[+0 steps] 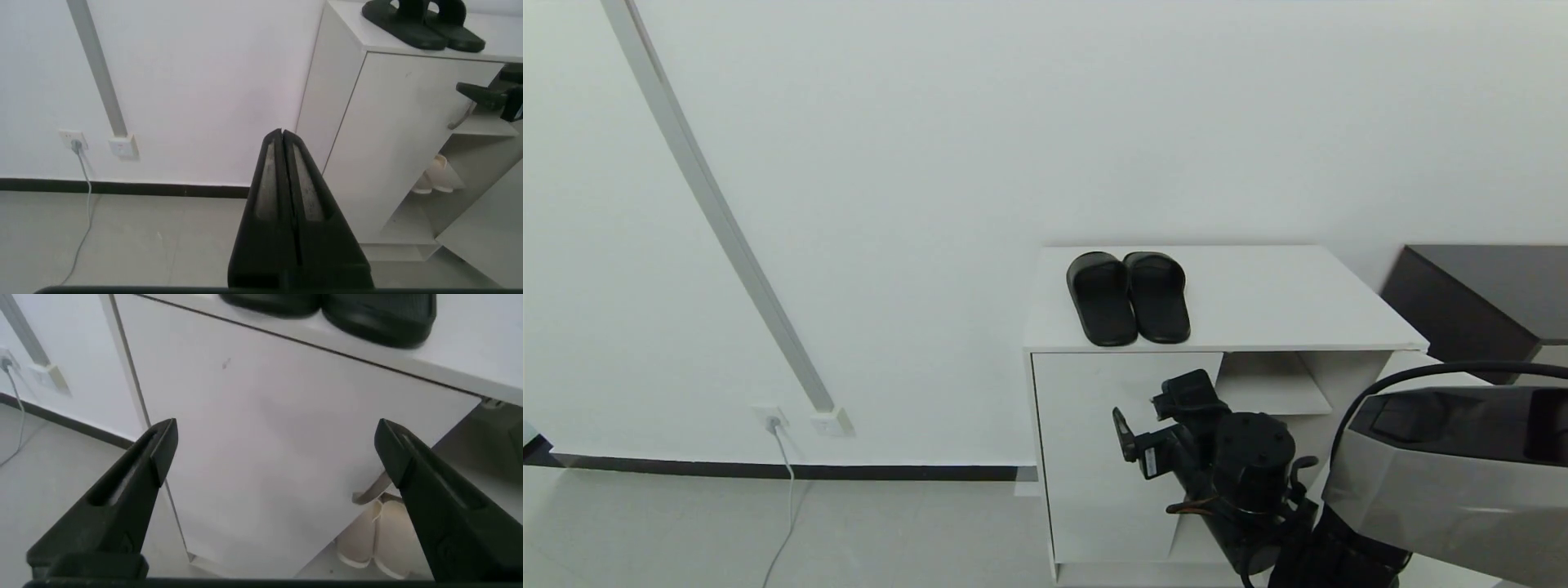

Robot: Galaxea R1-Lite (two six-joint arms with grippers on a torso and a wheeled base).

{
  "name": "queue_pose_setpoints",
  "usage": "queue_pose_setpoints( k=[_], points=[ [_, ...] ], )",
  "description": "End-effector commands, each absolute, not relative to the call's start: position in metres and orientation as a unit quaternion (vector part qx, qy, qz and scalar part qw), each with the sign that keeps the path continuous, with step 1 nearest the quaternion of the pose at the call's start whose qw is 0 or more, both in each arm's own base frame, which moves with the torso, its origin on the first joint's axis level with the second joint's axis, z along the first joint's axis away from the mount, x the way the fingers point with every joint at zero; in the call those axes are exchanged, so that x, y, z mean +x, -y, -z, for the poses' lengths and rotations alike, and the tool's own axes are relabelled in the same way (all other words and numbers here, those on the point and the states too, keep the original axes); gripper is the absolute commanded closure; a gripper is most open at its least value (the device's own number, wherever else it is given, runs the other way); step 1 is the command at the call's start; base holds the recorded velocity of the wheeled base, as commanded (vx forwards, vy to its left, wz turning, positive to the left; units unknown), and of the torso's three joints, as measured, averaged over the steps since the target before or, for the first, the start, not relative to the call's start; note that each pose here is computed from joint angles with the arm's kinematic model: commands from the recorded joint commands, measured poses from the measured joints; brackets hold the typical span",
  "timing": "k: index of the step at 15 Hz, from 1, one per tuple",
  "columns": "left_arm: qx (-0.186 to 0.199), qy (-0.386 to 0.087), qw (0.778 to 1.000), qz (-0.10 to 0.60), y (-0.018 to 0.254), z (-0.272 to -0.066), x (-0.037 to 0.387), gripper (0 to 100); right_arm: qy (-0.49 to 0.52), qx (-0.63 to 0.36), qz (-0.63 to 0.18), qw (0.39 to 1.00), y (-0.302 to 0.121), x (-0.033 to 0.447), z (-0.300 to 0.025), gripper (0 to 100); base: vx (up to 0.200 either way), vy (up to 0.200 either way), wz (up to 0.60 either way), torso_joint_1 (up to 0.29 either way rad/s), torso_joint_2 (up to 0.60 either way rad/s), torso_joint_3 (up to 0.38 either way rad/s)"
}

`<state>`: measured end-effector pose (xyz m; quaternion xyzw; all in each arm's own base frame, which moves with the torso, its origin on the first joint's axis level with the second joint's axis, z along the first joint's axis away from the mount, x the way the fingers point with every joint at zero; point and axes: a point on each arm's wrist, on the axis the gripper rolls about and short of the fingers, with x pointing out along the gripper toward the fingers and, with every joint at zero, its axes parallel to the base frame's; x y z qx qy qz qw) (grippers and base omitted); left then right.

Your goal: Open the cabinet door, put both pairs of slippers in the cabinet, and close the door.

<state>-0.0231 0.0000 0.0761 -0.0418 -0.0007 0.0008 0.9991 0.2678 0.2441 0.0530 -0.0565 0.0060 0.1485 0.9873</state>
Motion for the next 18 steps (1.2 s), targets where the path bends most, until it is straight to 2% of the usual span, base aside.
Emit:
queue_pose_setpoints(
  k=[1, 4, 7, 11, 13, 15, 18],
  points=[
    [-0.041, 0.0, 0.999, -0.002, 0.0, -0.076, -0.023, 100, -0.01, -0.062, -0.147, 0.987, -0.245, 0.27, -0.047, 0, 0.0, 0.0, 0.0, 0.051, -0.09, -0.061],
    [-0.041, 0.0, 0.999, -0.001, 0.0, -0.076, -0.023, 100, 0.015, -0.09, -0.117, 0.989, -0.245, 0.288, -0.055, 0, 0.0, 0.0, 0.0, 0.011, -0.02, -0.009],
    [-0.041, 0.0, 0.999, -0.002, 0.0, -0.076, -0.023, 100, 0.043, -0.094, -0.103, 0.989, -0.245, 0.303, -0.085, 0, 0.0, 0.0, 0.0, 0.0, 0.0, 0.0],
    [-0.041, -0.001, 0.999, -0.001, 0.0, -0.076, -0.023, 100, -0.051, -0.035, -0.114, 0.992, -0.254, 0.304, -0.142, 0, 0.0, 0.0, 0.0, 0.0, 0.0, 0.0],
    [-0.041, 0.0, 0.999, -0.002, 0.0, -0.076, -0.023, 100, -0.054, -0.023, -0.109, 0.992, -0.258, 0.309, -0.168, 0, 0.0, 0.0, 0.0, 0.0, 0.0, 0.0],
    [-0.041, 0.0, 0.999, -0.002, 0.0, -0.076, -0.023, 100, -0.035, -0.01, -0.107, 0.994, -0.263, 0.318, -0.178, 0, 0.0, 0.0, 0.0, 0.0, 0.0, 0.0],
    [-0.041, 0.0, 0.999, -0.002, 0.0, -0.076, -0.023, 100, -0.046, -0.016, -0.102, 0.994, -0.266, 0.328, -0.164, 0, 0.0, 0.0, 0.0, 0.0, 0.0, 0.0]
  ],
)
